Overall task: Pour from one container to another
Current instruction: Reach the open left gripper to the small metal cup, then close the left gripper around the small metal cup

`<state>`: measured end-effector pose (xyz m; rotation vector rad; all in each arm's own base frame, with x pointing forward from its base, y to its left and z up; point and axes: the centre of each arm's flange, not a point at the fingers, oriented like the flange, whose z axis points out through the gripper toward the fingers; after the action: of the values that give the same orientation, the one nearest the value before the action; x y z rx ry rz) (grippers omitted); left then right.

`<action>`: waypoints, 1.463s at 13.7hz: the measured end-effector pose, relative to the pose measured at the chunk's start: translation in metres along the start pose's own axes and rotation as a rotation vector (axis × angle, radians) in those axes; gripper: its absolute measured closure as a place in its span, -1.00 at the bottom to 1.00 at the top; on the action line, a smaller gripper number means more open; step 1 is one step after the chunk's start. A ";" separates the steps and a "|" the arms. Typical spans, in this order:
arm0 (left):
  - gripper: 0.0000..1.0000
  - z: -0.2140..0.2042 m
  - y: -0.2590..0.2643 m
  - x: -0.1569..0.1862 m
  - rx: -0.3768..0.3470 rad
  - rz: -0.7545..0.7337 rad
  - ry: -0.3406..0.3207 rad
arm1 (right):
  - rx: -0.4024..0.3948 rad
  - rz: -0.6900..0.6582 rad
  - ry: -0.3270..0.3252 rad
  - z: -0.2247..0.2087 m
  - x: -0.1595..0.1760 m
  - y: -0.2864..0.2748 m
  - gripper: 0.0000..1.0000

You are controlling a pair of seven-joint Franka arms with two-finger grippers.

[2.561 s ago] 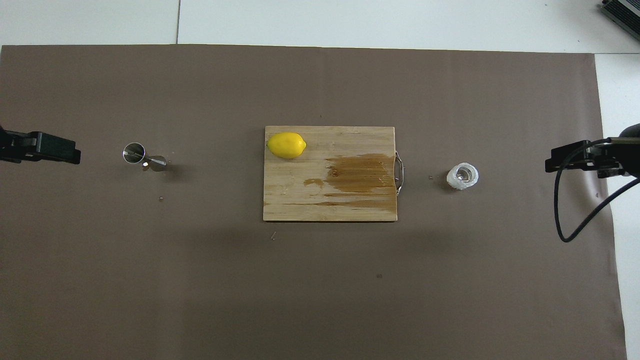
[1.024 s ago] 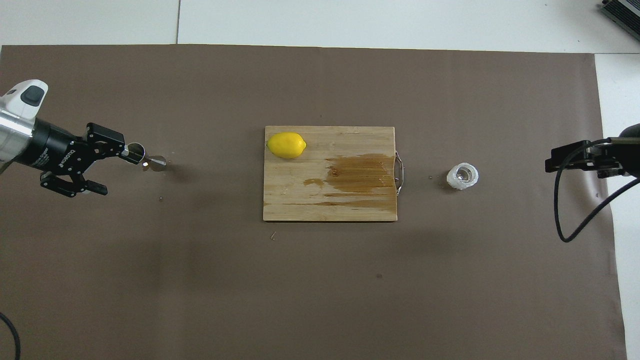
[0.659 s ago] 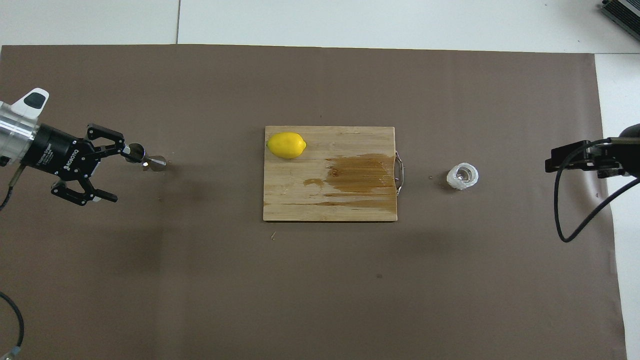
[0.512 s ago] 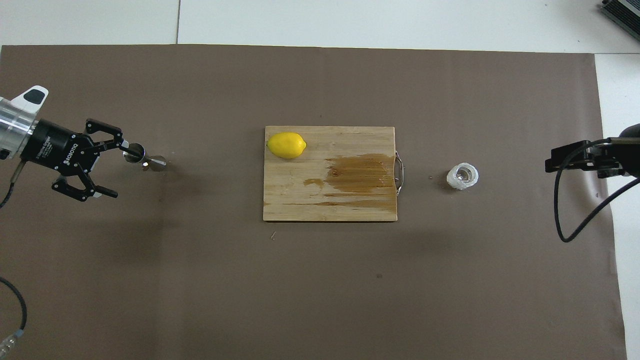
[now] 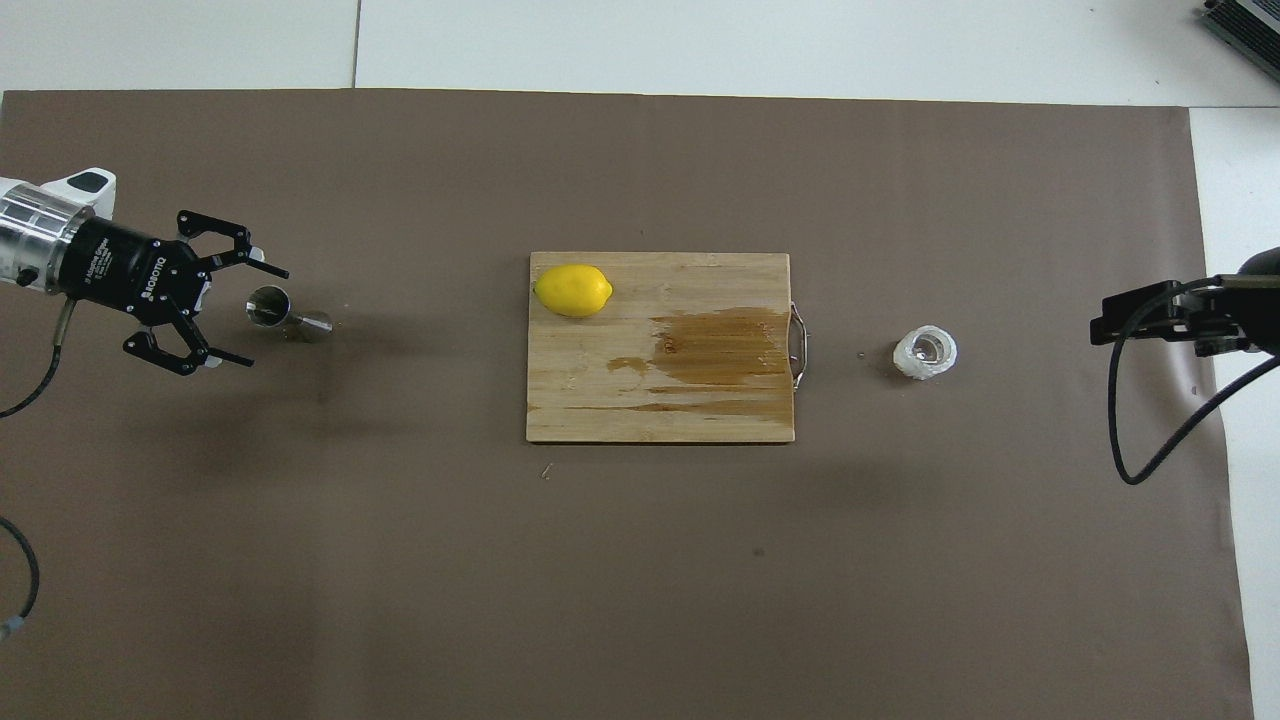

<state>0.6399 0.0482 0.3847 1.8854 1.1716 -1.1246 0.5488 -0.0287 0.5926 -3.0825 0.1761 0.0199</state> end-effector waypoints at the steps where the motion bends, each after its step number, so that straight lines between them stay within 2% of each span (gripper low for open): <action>1: -1.00 -0.002 0.001 0.002 -0.005 -0.002 -0.006 | 0.000 0.000 0.000 0.000 0.000 0.000 -1.00; 13: -1.00 -0.027 -0.012 0.093 -0.077 -0.058 -0.103 | 0.000 0.000 0.000 0.000 0.000 0.000 -1.00; 16: -1.00 -0.025 -0.009 0.105 -0.109 -0.107 -0.116 | 0.000 0.000 0.000 0.000 0.000 0.000 -1.00; 20: -1.00 -0.018 -0.011 0.114 -0.111 -0.137 -0.148 | 0.000 0.000 0.000 0.000 0.000 0.000 -1.00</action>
<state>0.6628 0.1090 0.2884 1.6306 1.2672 -1.2240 0.5488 -0.0287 0.5926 -3.0825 0.1761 0.0199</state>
